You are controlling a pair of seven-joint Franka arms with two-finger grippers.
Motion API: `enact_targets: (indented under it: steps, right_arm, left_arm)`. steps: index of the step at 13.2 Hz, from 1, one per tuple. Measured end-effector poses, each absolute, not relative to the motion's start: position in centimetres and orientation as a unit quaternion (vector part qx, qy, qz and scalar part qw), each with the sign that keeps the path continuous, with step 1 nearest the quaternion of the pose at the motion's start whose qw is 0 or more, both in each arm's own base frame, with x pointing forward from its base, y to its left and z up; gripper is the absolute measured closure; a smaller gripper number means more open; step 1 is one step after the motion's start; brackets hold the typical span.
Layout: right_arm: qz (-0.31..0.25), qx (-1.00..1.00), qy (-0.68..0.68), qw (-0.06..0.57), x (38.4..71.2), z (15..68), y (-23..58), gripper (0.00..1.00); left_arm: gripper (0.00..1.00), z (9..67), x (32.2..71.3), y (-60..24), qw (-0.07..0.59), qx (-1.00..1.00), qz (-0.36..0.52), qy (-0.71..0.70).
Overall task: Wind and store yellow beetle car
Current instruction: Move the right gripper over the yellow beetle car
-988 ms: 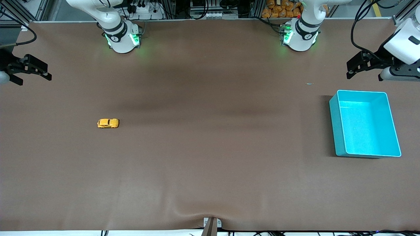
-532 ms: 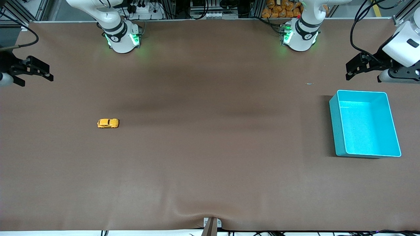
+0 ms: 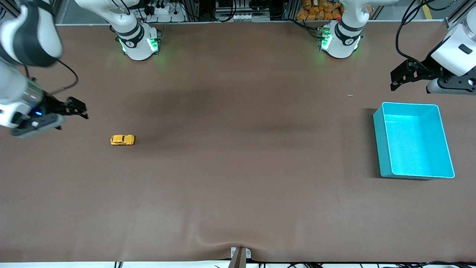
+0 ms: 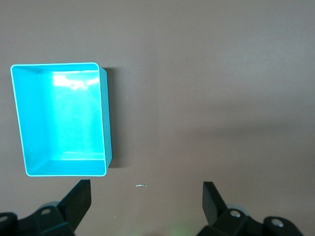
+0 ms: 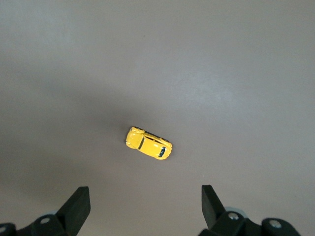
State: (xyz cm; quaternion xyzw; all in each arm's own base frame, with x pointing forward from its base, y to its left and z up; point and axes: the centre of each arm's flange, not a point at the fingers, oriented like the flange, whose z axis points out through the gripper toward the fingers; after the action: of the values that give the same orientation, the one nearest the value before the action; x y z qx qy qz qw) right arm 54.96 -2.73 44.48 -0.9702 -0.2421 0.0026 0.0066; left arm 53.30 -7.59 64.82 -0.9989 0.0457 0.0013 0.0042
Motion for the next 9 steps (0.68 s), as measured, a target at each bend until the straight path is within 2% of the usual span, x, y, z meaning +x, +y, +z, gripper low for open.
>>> enact_targets:
  steps: [6, 9]
  right_arm:
    - [-0.002, -0.892, -0.447, -0.063, 53.8, 36.3, -1.9, 0.00]
    - [0.015, -0.848, -0.526, -0.061, 53.6, 32.1, -1.3, 0.00]
  left_arm:
    - [0.00, 63.9, 53.7, -7.4, 0.004, -0.999, 0.010, 0.043]
    - [0.00, 63.9, 53.8, -7.3, 0.004, -0.999, 0.010, 0.043]
